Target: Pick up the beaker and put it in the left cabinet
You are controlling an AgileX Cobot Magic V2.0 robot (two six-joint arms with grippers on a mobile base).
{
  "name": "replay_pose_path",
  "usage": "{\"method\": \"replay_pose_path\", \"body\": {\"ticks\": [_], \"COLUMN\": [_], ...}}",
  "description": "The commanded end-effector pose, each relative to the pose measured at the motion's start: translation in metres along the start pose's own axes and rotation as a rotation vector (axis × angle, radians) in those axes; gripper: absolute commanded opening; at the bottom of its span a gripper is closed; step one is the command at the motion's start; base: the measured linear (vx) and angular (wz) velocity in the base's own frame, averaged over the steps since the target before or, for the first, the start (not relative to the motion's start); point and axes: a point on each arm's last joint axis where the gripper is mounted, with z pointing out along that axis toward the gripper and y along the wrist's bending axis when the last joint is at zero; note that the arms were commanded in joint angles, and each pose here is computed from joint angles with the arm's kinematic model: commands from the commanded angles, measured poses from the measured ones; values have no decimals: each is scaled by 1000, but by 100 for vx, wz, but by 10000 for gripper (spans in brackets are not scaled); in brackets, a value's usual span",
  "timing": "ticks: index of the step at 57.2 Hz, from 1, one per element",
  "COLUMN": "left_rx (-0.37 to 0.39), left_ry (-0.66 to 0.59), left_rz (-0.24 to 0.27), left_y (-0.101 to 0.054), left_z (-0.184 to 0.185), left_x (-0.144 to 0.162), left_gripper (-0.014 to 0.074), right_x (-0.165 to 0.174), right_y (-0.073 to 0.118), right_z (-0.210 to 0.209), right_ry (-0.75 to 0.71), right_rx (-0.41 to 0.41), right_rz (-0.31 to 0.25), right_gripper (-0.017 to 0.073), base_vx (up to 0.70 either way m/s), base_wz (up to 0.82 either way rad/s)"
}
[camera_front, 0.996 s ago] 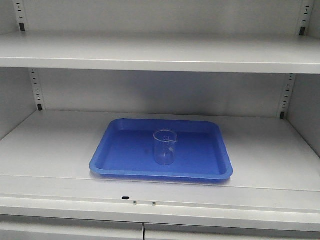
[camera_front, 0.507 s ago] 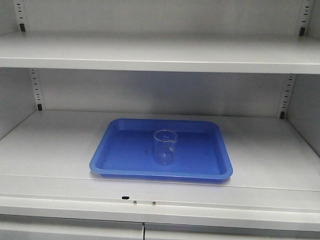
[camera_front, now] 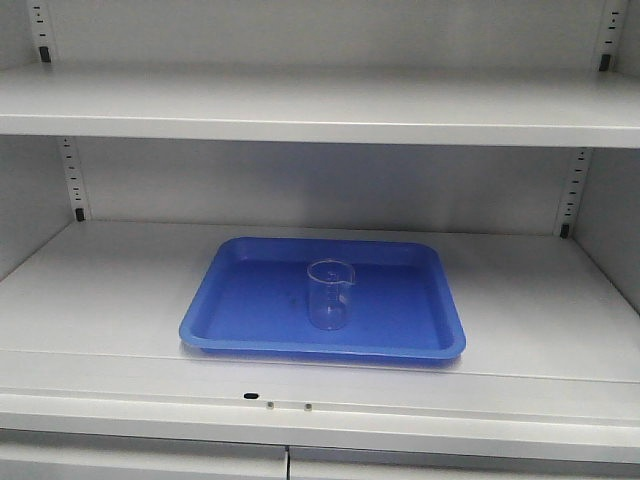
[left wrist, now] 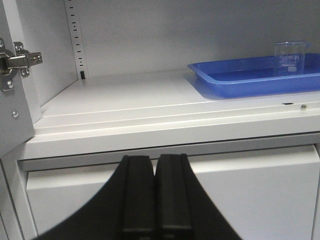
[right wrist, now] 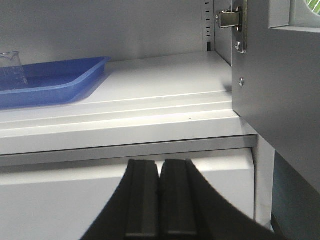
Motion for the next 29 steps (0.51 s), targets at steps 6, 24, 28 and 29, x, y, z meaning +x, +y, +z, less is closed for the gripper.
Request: {"method": "replay_pose_path", "body": {"ticks": [6, 24, 28, 29], "left_rx": [-7, -7, -7, -7], "left_ry": [-87, -87, -87, -87], "left_rz": [-11, -11, -11, -11], "left_y": [0, 0, 0, 0], "left_z": [-1, -1, -1, -1], "left_x": [-3, -3, -3, -3], "left_gripper": [1, 1, 1, 1], "right_x": [-6, -5, -5, -5], "right_y": [0, 0, 0, 0], "right_z": [-1, -1, -1, -1], "right_ry": [-84, -82, -82, -82], "right_rx": [6, 6, 6, 6], "right_rz": [-9, -9, -9, -9], "right_gripper": [-9, -9, -9, -9], "base_vx": [0, 0, 0, 0], "base_wz": [0, 0, 0, 0]}}
